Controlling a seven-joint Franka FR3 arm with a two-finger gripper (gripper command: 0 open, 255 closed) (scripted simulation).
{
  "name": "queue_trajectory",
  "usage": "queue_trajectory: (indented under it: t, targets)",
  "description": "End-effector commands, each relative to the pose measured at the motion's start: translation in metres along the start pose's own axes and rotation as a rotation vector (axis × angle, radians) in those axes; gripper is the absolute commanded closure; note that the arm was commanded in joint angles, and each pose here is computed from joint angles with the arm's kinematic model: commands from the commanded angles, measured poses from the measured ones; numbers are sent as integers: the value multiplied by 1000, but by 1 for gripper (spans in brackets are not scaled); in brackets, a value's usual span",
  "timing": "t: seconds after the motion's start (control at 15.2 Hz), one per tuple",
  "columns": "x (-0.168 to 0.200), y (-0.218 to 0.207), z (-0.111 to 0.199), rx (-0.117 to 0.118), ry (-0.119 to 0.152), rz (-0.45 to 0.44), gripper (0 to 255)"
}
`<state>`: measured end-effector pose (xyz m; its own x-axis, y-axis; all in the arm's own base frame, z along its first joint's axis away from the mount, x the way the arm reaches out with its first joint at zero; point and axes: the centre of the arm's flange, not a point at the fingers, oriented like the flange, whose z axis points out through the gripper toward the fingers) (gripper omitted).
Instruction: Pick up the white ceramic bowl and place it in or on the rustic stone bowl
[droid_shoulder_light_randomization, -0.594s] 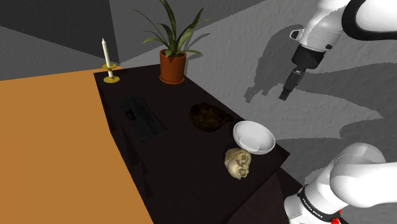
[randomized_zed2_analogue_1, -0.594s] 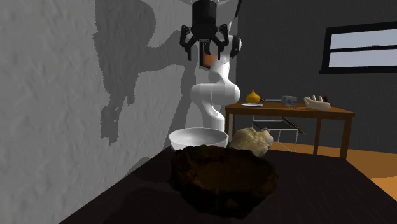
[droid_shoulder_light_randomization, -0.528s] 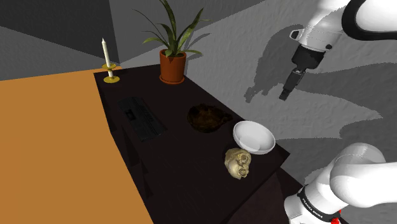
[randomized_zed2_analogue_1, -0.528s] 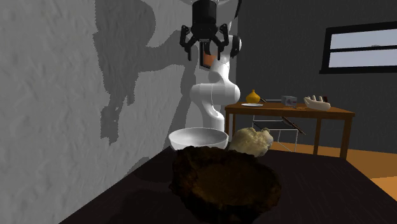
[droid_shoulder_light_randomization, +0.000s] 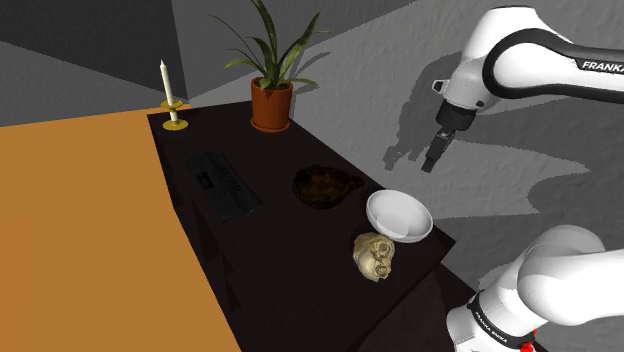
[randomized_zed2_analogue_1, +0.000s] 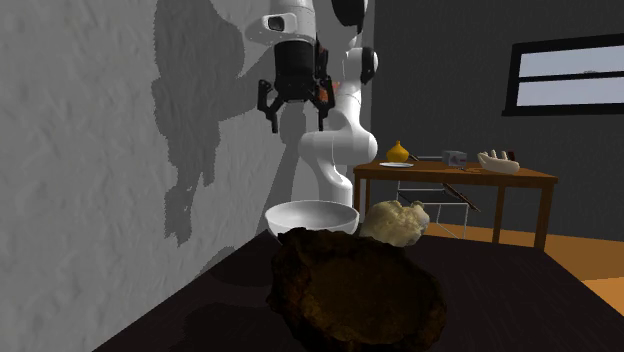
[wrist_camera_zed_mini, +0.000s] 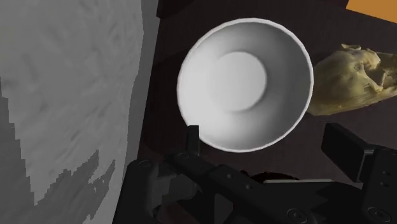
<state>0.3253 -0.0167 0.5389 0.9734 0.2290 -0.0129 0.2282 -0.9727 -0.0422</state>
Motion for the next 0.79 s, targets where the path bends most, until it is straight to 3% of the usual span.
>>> queue_trajectory:
  t: [0.0, 0.59, 0.73]
  targets:
    - [5, 16, 23, 11, -7, -7, 0]
    - [36, 81, 125, 63, -48, -36, 0]
    - [36, 81, 132, 64, -48, -37, 0]
